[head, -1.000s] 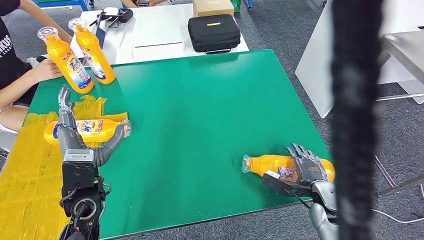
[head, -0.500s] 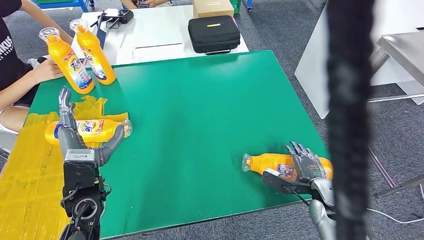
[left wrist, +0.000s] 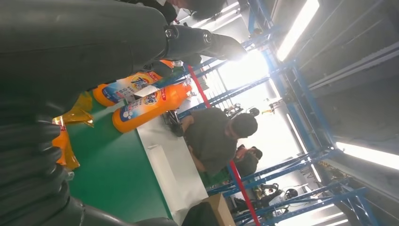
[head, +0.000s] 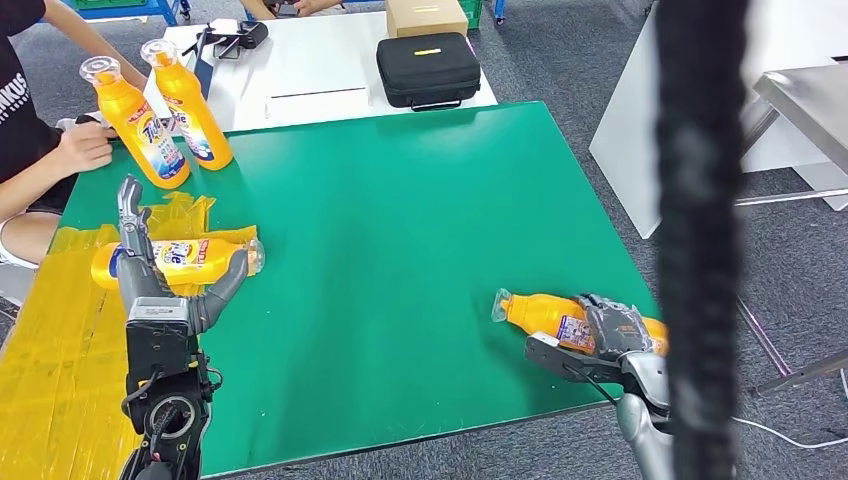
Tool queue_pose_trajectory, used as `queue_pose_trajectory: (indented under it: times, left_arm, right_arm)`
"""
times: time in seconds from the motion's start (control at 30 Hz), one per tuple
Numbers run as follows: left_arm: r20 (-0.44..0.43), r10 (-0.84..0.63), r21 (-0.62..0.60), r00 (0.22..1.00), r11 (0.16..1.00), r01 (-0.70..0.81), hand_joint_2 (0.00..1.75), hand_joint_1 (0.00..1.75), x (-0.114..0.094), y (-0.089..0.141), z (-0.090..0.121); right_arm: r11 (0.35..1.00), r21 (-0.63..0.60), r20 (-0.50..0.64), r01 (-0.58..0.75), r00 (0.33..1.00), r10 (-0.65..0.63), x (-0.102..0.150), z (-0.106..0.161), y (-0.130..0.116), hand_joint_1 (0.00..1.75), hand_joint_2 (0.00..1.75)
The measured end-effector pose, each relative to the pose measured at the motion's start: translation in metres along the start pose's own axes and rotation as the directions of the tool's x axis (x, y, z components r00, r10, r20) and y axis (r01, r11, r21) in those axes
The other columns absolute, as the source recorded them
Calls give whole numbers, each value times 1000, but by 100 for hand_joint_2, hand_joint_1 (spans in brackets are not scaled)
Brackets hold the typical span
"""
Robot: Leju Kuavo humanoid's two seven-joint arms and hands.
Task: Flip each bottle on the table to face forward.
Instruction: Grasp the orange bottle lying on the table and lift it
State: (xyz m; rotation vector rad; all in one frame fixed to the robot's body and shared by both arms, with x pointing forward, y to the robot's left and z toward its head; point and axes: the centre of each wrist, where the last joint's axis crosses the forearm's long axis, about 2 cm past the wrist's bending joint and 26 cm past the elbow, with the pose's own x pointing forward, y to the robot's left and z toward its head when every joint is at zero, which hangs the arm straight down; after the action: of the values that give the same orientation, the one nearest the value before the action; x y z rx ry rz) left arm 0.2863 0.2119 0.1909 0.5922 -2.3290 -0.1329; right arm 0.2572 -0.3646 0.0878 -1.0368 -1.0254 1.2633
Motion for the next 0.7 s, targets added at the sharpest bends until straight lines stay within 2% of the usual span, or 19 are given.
queue_pose_trajectory:
  times: [0.7]
  left_arm:
    - [-22,23,-18,999,1000,-24,175,0,-5,-3,2]
  right_arm:
    - [999,18,-40,-44,998,44,3,-6,0,175,175]
